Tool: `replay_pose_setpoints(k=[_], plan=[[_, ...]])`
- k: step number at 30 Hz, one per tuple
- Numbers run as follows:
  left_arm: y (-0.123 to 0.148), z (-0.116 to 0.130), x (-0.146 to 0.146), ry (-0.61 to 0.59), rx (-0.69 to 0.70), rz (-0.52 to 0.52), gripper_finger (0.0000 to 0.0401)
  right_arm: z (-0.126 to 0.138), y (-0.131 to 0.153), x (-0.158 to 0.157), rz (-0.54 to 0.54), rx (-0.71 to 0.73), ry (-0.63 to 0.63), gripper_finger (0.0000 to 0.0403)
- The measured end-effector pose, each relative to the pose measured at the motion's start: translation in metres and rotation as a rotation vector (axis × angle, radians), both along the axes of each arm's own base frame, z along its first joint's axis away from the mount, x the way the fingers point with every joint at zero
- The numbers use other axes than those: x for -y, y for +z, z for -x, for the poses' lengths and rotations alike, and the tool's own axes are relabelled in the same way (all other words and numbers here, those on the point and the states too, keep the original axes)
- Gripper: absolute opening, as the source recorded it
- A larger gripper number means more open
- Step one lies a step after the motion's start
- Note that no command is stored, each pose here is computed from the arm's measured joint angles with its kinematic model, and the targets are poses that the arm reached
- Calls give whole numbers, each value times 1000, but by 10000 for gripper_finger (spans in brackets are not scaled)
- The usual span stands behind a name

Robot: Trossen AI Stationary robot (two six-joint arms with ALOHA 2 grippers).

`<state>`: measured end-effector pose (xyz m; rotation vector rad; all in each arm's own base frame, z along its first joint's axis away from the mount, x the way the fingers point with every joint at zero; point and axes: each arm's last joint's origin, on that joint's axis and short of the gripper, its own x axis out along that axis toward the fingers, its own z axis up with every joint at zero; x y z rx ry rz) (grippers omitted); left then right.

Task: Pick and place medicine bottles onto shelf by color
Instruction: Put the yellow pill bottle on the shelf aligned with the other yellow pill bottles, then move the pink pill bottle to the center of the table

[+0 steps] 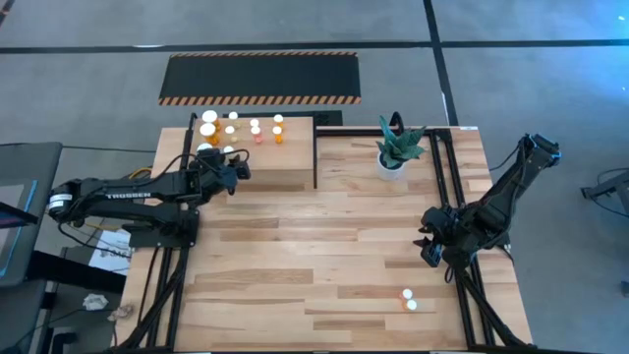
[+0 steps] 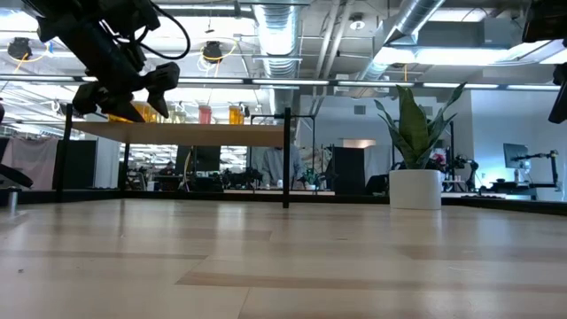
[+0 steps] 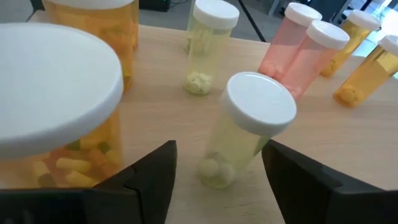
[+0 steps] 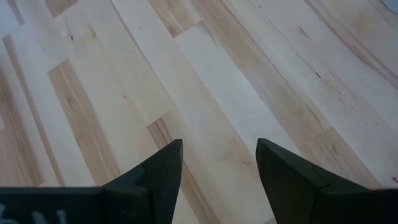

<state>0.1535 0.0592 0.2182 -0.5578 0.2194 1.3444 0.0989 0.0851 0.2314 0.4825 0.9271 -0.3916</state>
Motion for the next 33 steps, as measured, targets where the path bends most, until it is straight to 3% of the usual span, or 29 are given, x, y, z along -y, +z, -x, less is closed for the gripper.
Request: replay_pose_setpoints(k=[10, 33], plan=[[2, -1, 0, -6, 53, 15, 238, 0, 0, 0, 0, 0, -1, 226], [22, 5, 1, -51, 107, -86, 238, 0, 0, 0, 0, 0, 0, 226]])
